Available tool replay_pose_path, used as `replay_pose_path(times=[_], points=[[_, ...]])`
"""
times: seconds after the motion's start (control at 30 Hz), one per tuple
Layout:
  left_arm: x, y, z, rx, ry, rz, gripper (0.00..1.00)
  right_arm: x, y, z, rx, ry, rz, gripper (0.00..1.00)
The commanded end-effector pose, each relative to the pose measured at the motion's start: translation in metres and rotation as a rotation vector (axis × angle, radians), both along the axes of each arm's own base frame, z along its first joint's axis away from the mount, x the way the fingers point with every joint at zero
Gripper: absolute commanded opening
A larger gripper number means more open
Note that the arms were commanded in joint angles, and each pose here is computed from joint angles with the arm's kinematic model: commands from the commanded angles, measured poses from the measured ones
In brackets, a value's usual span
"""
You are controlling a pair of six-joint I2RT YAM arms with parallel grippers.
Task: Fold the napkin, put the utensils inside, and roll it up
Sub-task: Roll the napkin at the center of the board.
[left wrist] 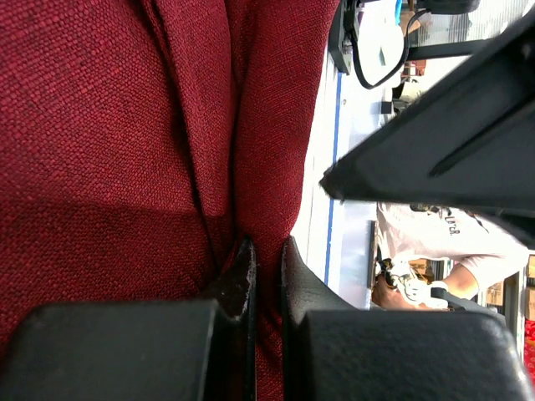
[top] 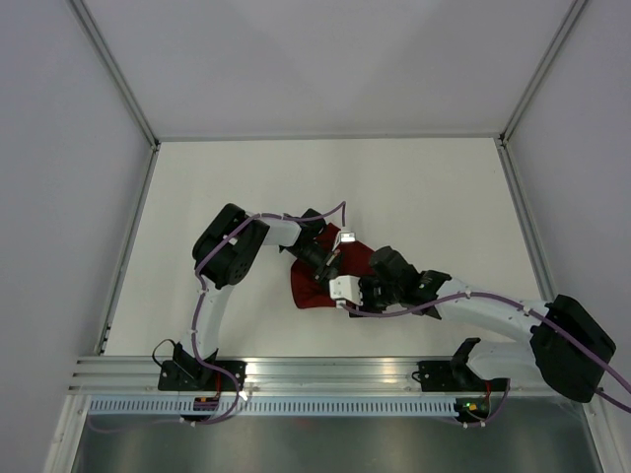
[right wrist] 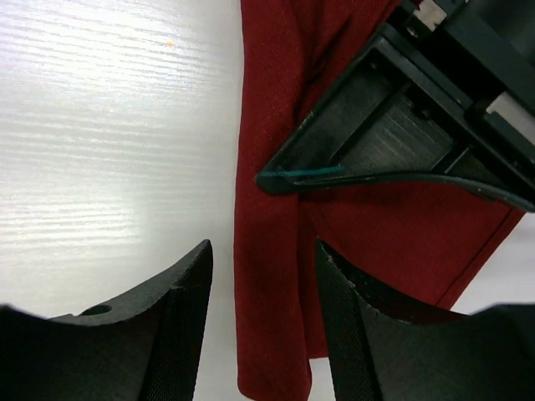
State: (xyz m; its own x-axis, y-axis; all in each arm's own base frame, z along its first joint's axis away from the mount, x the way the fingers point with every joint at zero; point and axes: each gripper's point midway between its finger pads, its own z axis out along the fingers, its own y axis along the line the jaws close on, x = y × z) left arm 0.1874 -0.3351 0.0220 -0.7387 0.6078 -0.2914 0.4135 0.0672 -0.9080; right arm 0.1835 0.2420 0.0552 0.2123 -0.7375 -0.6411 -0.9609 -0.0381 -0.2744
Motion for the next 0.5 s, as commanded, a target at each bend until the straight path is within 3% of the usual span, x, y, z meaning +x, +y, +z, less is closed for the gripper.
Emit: replay_pose_path(times=[0.0,0.33,0.43,0.47], points=[[-0.001,0.014,-0.045,0.173,-0.048,-0.001,0.02,0.007,0.012,0.001,0.016,-0.074,-0.011,0.58],[0.001,0.015,-0.045,0.172,-0.057,0.001,0.02,0.001,0.014,-0.026,-0.058,-0.118,0.009,0.53],[0.002,0.015,-0.043,0.171,-0.06,0.001,0.02,0.001,0.013,-0.029,-0.084,-0.117,0.008,0.41],[0.002,0.015,-0.043,0.168,-0.063,0.001,0.02,0.001,0.011,-0.034,-0.103,-0.109,0.008,0.33]])
